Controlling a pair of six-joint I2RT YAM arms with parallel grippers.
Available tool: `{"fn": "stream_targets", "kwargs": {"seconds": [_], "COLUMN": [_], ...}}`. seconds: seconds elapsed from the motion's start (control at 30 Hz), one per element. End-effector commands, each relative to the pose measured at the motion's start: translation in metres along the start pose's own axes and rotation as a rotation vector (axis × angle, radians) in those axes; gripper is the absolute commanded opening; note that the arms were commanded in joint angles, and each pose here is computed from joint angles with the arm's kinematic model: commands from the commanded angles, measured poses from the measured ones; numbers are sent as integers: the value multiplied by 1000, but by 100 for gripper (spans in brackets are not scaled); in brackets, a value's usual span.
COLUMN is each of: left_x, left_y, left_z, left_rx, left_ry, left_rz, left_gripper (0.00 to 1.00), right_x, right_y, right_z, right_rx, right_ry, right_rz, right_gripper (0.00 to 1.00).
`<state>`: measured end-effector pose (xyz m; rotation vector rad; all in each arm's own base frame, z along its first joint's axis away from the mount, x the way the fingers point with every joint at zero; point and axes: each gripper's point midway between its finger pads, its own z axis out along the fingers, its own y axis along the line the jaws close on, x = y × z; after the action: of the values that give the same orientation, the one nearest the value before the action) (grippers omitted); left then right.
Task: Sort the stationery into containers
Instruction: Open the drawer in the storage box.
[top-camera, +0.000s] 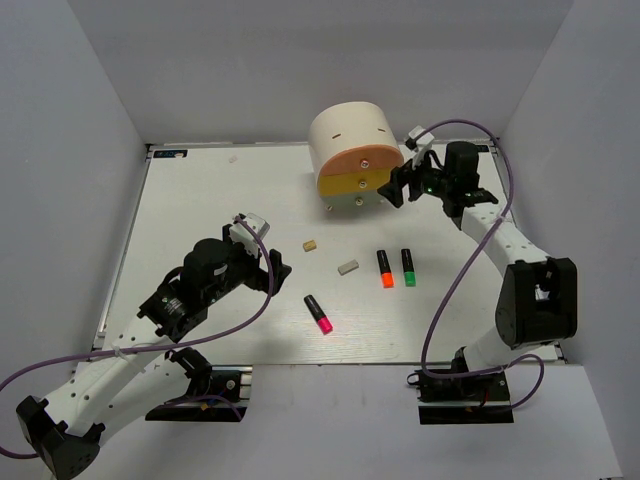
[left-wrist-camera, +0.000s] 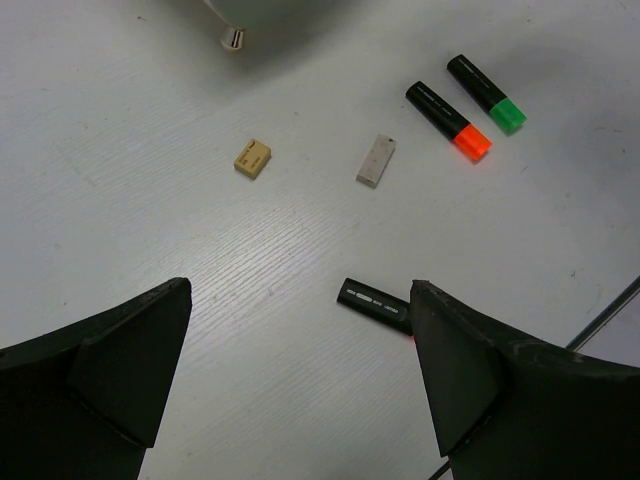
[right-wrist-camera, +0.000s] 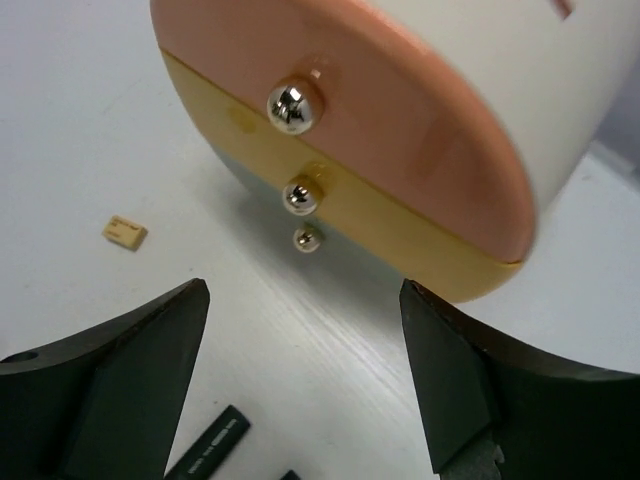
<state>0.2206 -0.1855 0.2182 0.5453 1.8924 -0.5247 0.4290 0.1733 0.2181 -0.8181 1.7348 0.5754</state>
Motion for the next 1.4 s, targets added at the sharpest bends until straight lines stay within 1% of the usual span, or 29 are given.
{"fn": "stream_targets", "kwargs": {"seconds": [0.0, 0.03, 0.07, 0.1, 0.17, 0.2, 0.27, 0.3, 0.33, 0.4, 0.47, 0.5, 0.57, 0.6, 0.63, 0.73, 0.87, 1.0, 1.07, 1.27, 1.37], "left_x": [-2, 0, 0, 0, 0, 0, 0, 0, 0, 0, 0, 0, 0, 0, 5, 5, 5, 5, 5, 4, 4], "left_y": [2, 4, 4, 4, 4, 4, 4, 4, 4, 4, 4, 4, 4, 4, 4, 4, 4, 4, 4, 6, 6], "left_z": [-2, -2, -2, -2, -2, -2, -2, -2, -2, -2, -2, -2, -2, -2, -1, -1, -1, -1, -1, -1, -1], "left_rx": [-7, -17, -17, -17, -17, -17, -17, -17, -17, -17, -17, -17, -17, -17, -18, -18, -18, -18, -18, -27, -27], "left_ry": [-12, -4, -4, -4, -4, -4, -4, -4, -4, -4, -4, -4, -4, -4, 5, 5, 5, 5, 5, 4, 4], "left_rz": [4, 4, 4, 4, 4, 4, 4, 4, 4, 4, 4, 4, 4, 4, 4, 4, 4, 4, 4, 4, 4], "left_gripper": [100, 100, 100, 100, 100, 100, 100, 100, 100, 100, 100, 100, 100, 100, 100, 100, 100, 100, 100, 100, 100], "right_x": [10, 8, 6, 20, 28, 27, 33, 27, 33, 26, 27, 21, 20, 16, 15, 16, 24, 32, 33, 31, 30], "right_y": [9, 9, 14, 13, 16, 15, 16, 13, 12, 11, 11, 8, 10, 8, 9, 7, 8, 11, 10, 10, 9], "right_z": [18, 21, 26, 35, 45, 50, 56, 60, 64, 69, 72, 74, 74, 75, 76, 79, 84, 86, 85, 87, 86], "right_rx": [-9, -6, -16, -18, -26, -21, -19, -3, 0, 1, 6, 6, 3, 4, 6, 19, 23, 33, 42, 41, 42], "right_ry": [-9, -10, -9, 18, 36, 23, 25, -3, 0, -33, -45, -91, -111, -134, -138, -149, -132, -122, -122, -140, -149], "right_rz": [187, 235, 281, 321, 389, 431, 469, 497, 513, 537, 596, 590, 636, 633, 664, 692, 725, 746, 759, 765, 765], "right_gripper": [80, 77, 70, 68, 63, 59, 55, 55, 53, 53, 53, 53, 53, 53, 53, 53, 53, 50, 46, 46, 44]}}
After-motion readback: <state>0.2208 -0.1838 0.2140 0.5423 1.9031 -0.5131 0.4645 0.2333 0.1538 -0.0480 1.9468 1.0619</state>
